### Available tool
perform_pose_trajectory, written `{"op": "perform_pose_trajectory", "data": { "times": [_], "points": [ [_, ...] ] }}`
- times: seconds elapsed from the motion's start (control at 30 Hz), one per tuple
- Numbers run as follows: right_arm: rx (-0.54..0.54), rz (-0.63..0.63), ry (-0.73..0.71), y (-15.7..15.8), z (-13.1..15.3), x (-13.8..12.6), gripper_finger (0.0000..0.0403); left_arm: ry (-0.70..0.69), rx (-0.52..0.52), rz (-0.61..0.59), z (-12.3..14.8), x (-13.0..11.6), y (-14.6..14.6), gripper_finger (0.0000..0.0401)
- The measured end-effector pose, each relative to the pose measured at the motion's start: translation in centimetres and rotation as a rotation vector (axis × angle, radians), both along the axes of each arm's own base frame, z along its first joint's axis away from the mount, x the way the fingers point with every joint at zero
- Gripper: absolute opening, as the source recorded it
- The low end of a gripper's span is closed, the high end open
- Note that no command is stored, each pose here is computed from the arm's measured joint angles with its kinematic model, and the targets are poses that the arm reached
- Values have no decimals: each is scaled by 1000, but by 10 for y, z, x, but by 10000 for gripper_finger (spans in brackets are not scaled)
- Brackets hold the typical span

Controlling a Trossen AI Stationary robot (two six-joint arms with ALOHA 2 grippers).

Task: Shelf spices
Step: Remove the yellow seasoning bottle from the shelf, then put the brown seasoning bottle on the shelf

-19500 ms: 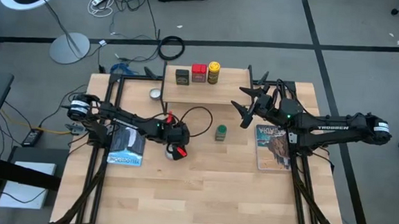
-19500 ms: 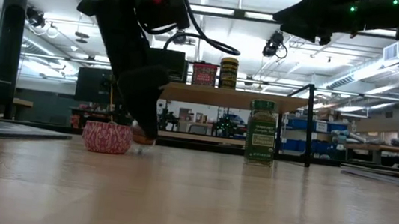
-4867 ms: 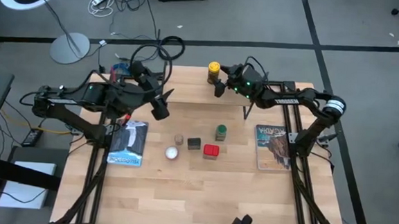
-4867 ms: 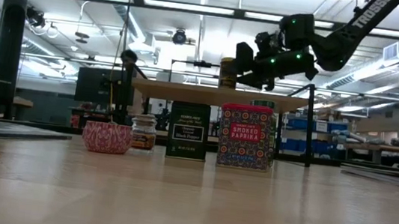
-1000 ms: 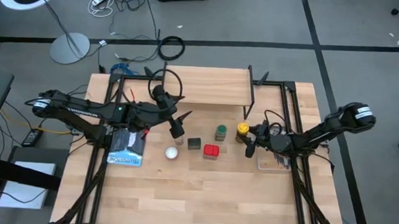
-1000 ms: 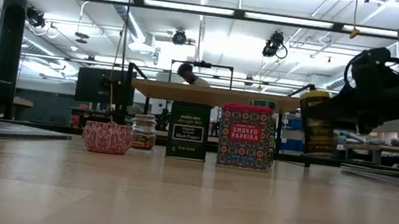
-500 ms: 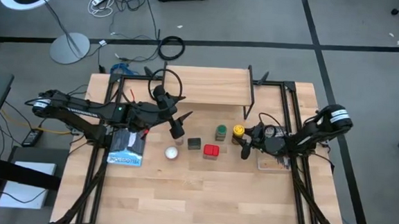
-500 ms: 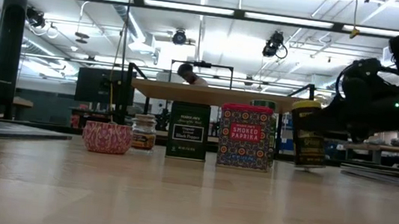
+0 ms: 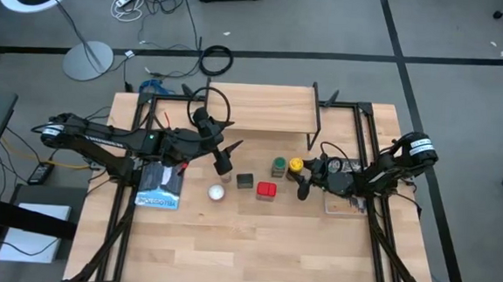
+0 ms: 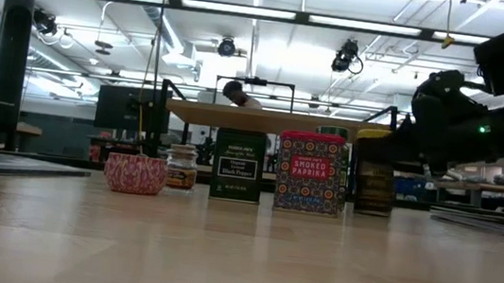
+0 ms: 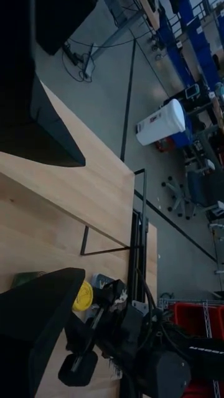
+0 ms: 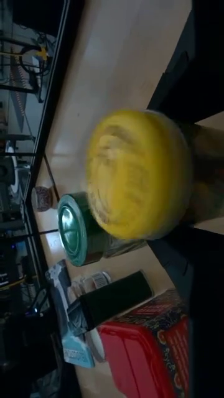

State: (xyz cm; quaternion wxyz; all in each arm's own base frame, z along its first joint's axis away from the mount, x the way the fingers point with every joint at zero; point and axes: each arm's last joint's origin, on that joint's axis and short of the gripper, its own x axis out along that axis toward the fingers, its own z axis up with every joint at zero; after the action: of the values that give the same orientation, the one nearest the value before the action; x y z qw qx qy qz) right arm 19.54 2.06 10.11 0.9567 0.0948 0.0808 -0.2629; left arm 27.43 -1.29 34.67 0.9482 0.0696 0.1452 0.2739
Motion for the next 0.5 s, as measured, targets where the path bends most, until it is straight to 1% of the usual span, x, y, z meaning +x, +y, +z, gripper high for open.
{"op": "perform_pose_trajectory", "data": {
  "times": [0.3,0.4,0.5],
  "points": [
    [16,-13,-28,0,2,0,317,1,0,0,0,0,0,284],
    [9,-3,-70,1,6,1,331,2,0,0,0,0,0,284],
    [-20,5,-100,3,11,2,339,3,0,0,0,0,0,284]
  ]
}}
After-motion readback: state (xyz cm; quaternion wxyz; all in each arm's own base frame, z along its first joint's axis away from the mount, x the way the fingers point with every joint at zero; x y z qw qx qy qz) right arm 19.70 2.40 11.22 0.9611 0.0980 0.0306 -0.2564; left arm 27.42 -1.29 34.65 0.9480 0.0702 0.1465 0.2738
